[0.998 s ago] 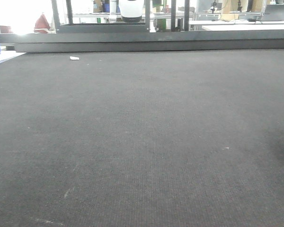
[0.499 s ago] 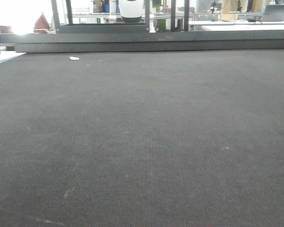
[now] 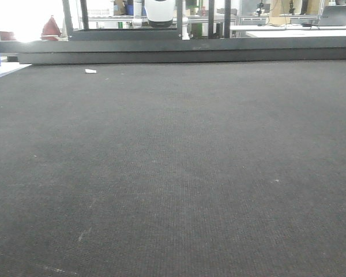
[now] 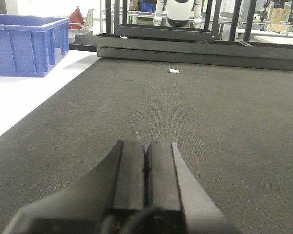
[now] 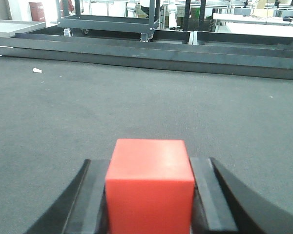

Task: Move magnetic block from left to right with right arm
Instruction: 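Hold the red cube in the right gripper while the base backs away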

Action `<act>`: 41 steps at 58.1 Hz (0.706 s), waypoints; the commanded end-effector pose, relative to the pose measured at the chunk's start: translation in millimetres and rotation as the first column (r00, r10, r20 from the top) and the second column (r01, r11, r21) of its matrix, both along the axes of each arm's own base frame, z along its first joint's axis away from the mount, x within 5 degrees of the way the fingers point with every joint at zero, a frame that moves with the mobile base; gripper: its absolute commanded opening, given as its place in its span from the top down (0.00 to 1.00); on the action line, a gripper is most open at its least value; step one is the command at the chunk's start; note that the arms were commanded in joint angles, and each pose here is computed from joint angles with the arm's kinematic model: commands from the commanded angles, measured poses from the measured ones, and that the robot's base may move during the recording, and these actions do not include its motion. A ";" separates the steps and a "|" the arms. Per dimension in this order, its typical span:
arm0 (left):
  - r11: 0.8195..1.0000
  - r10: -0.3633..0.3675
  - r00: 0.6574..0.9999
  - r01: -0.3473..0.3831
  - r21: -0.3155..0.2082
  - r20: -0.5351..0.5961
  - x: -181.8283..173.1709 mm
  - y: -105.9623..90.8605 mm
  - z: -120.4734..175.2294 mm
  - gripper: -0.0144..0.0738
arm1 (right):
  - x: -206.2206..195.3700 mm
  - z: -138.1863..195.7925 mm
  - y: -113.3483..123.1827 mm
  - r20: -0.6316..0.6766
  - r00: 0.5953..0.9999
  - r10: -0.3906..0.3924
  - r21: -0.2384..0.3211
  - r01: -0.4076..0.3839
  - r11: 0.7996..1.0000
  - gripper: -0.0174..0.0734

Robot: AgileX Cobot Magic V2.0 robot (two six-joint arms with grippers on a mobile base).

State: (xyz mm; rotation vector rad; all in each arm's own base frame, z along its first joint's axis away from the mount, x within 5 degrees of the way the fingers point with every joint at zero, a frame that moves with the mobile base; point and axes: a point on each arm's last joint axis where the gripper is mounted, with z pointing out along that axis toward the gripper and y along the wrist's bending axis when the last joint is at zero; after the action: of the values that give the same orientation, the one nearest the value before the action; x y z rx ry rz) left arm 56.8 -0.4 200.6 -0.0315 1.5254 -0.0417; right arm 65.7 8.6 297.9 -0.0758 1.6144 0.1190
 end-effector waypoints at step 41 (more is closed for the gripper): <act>1.000 0.000 0.997 0.001 -0.011 0.083 -1.3 0.2 5.4 0.98 | -0.9 16.8 -1.0 0.108 0.994 -0.010 -0.005 0.011 1.000 0.43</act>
State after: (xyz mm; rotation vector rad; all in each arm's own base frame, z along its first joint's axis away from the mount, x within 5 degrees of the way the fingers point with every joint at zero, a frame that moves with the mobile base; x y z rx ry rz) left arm 56.8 -0.4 200.6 -0.0315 1.5254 -0.0417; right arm 65.7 8.6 297.8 -0.0760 1.6162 0.1190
